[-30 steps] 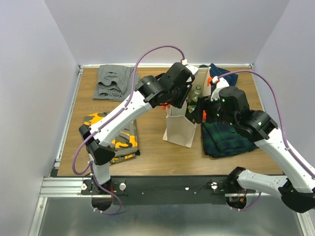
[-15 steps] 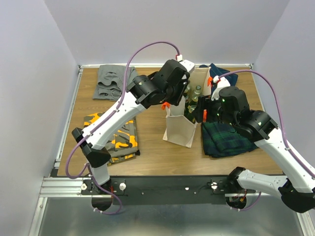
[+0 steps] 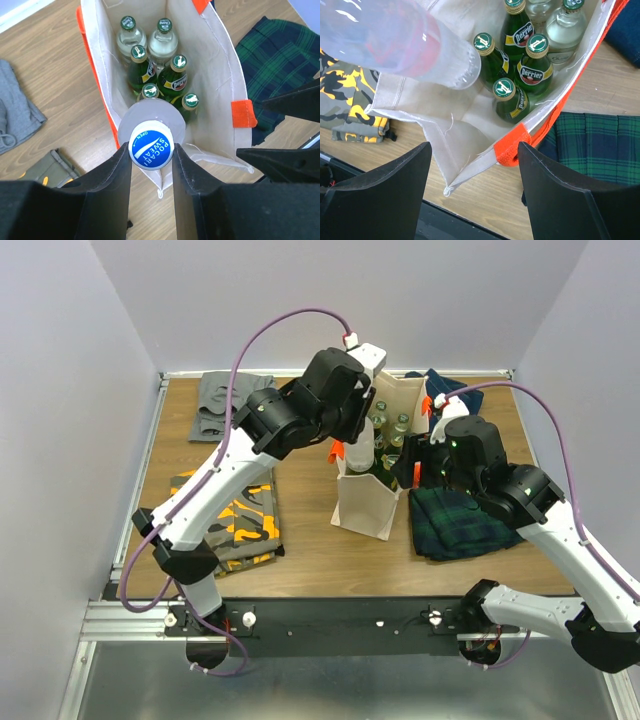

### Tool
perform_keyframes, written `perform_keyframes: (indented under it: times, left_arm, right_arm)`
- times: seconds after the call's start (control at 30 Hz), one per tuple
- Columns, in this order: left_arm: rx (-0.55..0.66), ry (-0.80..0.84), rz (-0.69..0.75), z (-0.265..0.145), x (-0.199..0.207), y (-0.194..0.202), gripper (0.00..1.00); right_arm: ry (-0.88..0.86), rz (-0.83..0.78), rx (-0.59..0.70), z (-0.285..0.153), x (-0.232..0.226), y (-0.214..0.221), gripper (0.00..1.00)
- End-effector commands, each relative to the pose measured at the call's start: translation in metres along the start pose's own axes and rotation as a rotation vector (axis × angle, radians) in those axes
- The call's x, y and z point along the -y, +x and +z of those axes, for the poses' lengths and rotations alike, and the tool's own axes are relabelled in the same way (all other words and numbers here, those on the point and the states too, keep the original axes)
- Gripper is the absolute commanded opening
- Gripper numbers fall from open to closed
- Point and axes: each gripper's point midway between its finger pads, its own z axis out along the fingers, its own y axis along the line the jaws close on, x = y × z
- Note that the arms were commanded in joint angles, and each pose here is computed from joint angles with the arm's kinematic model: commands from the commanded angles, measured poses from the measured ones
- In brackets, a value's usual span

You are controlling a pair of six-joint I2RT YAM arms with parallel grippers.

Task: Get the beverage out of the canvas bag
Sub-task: Take out the drink from the canvas bag, then place the drink at the center of the board.

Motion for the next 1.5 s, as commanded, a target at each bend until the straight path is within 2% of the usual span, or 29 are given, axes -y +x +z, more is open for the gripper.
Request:
perform_keyframes:
  times: [0.0,0.63,0.93,1.13,1.47]
  left_arm:
    - [0.281,-0.025,-0.044,-0.056,-0.015,-0.068,0.0]
    - [0.471,-0.029,-0.077,-0.11,-0.026,-0.104,0.0]
    - [0.57,-0.112,-0.066,-0.143,-0.047,-0.12,0.0]
    - [0.589,-0.159,-0.065,-0.153,-0.059,-0.122,0.0]
    - [0.567,-0.237,-0.065,-0.138,-0.077,-0.115,0.0]
  right_arm:
    - [0.012,0.018,0.044,-0.004,0.002,-0.008,0.78]
    - [0.009,0.019,0.035,0.0,0.001,-0.005,0.78]
    - [0.004,0.019,0.037,0.001,-0.001,-0.006,0.78]
    - [-0.003,0.019,0.037,0.002,-0.003,-0.008,0.78]
    - [-0.01,0.019,0.038,0.002,-0.005,-0.01,0.78]
